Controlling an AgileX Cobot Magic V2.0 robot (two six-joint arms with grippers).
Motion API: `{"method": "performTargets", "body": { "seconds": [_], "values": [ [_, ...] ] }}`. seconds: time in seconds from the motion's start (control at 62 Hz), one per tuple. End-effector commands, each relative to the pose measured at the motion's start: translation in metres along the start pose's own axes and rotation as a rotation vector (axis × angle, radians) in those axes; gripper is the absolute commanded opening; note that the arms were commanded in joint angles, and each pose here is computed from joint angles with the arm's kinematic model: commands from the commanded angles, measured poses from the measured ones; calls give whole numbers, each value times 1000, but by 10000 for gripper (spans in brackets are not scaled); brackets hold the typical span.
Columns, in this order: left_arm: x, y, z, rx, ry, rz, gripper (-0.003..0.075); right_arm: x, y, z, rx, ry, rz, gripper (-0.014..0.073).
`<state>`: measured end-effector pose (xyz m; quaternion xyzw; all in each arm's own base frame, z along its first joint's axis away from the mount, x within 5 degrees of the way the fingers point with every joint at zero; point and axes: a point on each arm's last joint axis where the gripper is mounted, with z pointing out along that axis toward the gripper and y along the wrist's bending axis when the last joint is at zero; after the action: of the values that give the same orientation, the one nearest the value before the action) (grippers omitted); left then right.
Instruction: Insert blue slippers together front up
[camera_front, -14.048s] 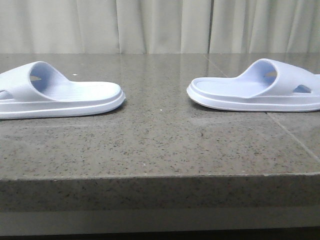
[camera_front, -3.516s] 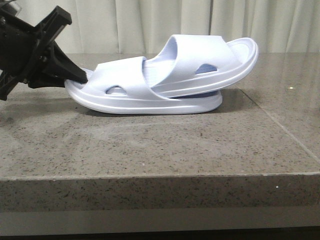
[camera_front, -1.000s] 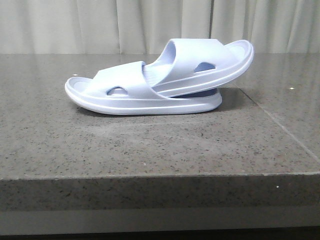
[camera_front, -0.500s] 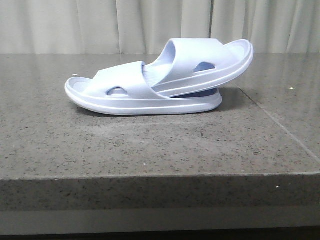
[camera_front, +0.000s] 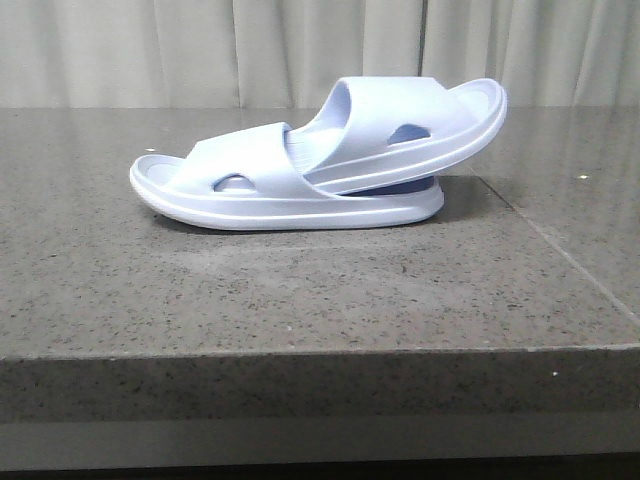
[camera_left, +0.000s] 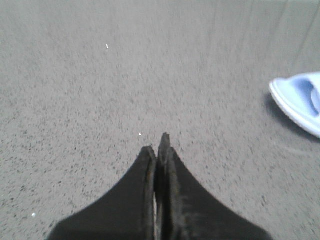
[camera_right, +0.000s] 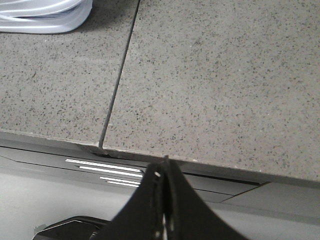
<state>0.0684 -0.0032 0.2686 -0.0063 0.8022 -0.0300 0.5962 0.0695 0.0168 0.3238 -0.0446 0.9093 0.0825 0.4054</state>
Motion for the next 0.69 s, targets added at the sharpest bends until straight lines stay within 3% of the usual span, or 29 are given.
{"method": "performTargets", "body": {
  "seconds": [0.0, 0.242, 0.484, 0.677],
  "values": [
    [5, 1, 0, 4, -212, -42, -20, -10, 1, -4, 1, -75, -4, -118],
    [50, 5, 6, 2, -361, -45, -20, -10, 1, -4, 1, -75, -4, -118],
    [53, 5, 0, 4, -460, -41, -20, -10, 1, -4, 1, -76, -4, -118],
    [53, 5, 0, 2, -463, -33, -20, -10, 1, -4, 1, -73, -4, -118]
  ]
}}
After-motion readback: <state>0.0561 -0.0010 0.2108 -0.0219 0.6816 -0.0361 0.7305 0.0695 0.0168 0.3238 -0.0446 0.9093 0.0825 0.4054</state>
